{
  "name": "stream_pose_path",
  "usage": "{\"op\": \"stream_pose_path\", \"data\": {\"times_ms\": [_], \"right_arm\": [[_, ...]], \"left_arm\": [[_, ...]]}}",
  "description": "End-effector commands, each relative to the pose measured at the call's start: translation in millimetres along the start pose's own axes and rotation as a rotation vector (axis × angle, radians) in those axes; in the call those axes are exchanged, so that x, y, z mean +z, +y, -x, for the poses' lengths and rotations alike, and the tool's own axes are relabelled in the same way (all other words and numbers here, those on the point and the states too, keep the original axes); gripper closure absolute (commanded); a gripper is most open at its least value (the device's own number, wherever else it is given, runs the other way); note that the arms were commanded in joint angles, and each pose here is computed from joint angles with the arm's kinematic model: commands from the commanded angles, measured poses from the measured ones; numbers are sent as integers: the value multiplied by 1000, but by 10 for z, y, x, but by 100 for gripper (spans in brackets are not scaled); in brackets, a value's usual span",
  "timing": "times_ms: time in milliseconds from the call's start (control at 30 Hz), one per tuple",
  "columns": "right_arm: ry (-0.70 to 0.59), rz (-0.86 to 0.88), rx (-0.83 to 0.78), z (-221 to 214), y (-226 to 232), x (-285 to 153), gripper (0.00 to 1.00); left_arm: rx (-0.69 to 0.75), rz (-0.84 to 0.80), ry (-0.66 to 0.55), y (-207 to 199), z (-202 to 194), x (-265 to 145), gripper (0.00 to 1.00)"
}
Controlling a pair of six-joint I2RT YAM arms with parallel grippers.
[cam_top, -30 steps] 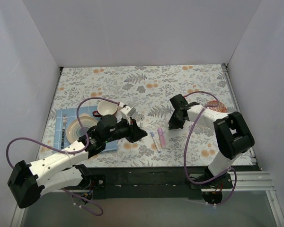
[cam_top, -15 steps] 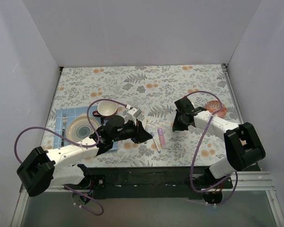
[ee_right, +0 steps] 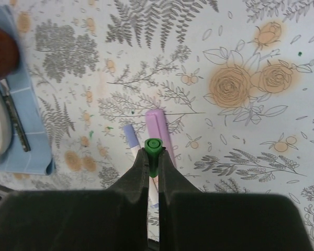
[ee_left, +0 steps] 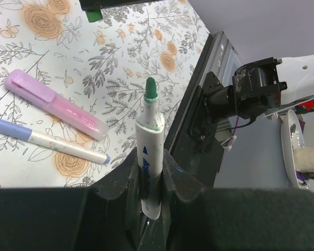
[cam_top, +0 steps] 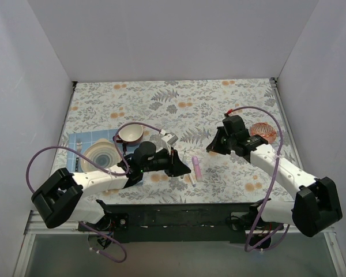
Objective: Insert the pens into the pen caps
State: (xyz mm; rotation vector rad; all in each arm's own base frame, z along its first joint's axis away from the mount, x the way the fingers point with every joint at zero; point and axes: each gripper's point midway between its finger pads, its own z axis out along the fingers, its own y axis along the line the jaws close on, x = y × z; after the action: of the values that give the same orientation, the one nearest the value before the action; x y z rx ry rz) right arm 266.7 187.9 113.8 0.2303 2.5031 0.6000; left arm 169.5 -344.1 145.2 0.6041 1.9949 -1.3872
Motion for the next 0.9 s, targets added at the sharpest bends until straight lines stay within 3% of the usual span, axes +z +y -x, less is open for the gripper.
{"op": "stream_pose_path", "data": {"times_ms": [0,300,867], "right_arm": [[-68,182,-14,202,454,-265,99],[-148,393,-30,279,907,-674,99],[-133,511,-41,94,1157,-830,99]], "left_arm": [[25,-96,-7,-165,30,13,100],[18,-148,23,-209,21,122,100],[35,-158,42,-197,47,216,100]]}}
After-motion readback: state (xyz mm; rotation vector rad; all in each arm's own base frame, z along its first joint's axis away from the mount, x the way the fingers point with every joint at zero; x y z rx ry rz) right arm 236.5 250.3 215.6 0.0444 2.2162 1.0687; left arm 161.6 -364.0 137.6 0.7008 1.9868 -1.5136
